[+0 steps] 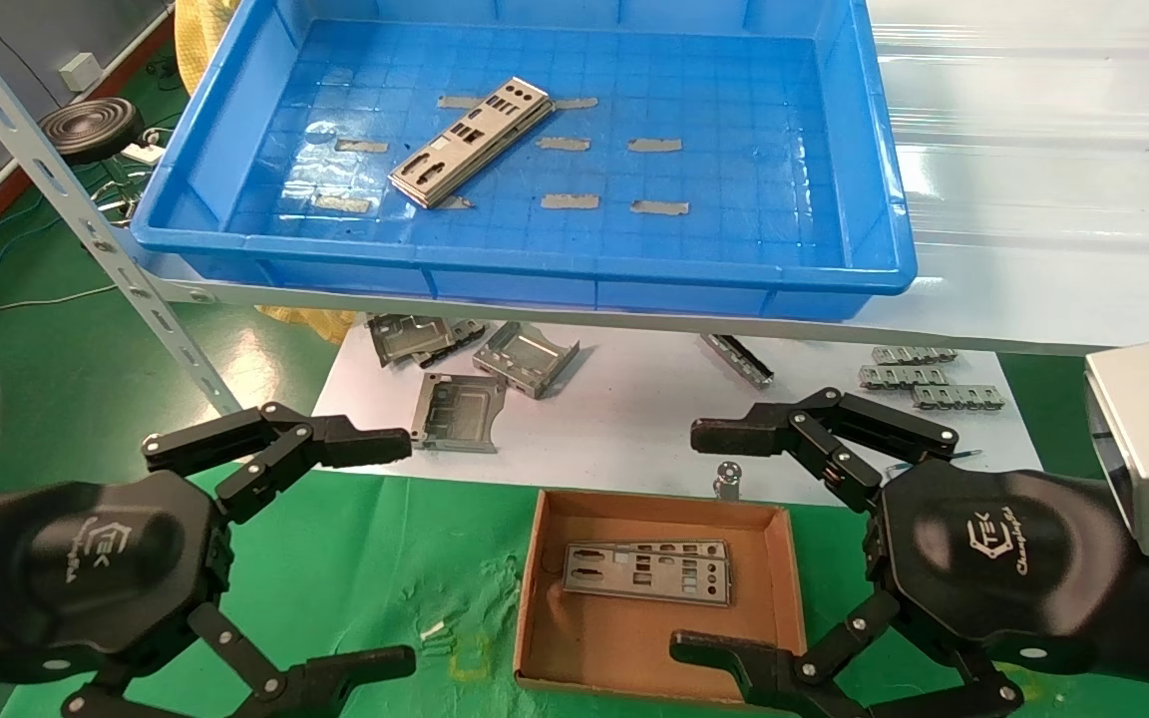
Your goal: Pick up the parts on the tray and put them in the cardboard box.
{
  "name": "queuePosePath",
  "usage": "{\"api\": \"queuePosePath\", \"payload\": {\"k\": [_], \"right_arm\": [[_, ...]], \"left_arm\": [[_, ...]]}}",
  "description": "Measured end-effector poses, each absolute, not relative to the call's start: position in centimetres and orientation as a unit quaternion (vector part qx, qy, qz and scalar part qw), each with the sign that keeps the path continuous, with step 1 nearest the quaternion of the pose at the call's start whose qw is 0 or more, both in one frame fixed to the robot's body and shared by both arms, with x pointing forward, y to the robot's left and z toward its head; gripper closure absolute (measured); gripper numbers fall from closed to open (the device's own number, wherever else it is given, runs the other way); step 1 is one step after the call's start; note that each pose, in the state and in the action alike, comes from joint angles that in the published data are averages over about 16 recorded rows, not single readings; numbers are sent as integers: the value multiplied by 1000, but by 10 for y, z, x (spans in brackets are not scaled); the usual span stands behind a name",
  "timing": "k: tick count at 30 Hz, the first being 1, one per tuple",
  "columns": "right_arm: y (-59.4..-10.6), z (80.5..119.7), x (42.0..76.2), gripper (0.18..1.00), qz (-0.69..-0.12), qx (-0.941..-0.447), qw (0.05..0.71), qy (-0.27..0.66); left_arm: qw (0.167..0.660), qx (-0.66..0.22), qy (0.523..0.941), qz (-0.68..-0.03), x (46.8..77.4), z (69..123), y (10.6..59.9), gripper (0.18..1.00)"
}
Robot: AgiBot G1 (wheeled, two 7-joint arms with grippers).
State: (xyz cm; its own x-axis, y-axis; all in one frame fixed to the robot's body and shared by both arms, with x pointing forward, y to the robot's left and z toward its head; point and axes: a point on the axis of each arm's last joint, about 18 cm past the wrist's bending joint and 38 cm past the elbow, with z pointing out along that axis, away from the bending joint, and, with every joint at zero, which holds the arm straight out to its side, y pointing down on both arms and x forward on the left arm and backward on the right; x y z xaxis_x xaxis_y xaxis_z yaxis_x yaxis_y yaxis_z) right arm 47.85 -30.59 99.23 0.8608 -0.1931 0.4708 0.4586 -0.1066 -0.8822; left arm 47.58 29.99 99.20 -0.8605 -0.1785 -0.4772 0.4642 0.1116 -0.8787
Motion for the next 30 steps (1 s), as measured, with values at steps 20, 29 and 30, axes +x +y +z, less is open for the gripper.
{"api": "queuePosePath", "payload": {"k": [20, 29, 30], "right_arm": [[-306, 992, 479, 178, -246, -702, 662, -95], [-306, 992, 479, 178, -246, -702, 662, -95], [-306, 992, 479, 178, -246, -702, 662, -95]], "left_arm": [[244, 101, 704, -659, 476, 992, 300, 184], [244, 101, 704, -659, 476, 992, 300, 184], [244, 101, 704, -659, 476, 992, 300, 184]]}}
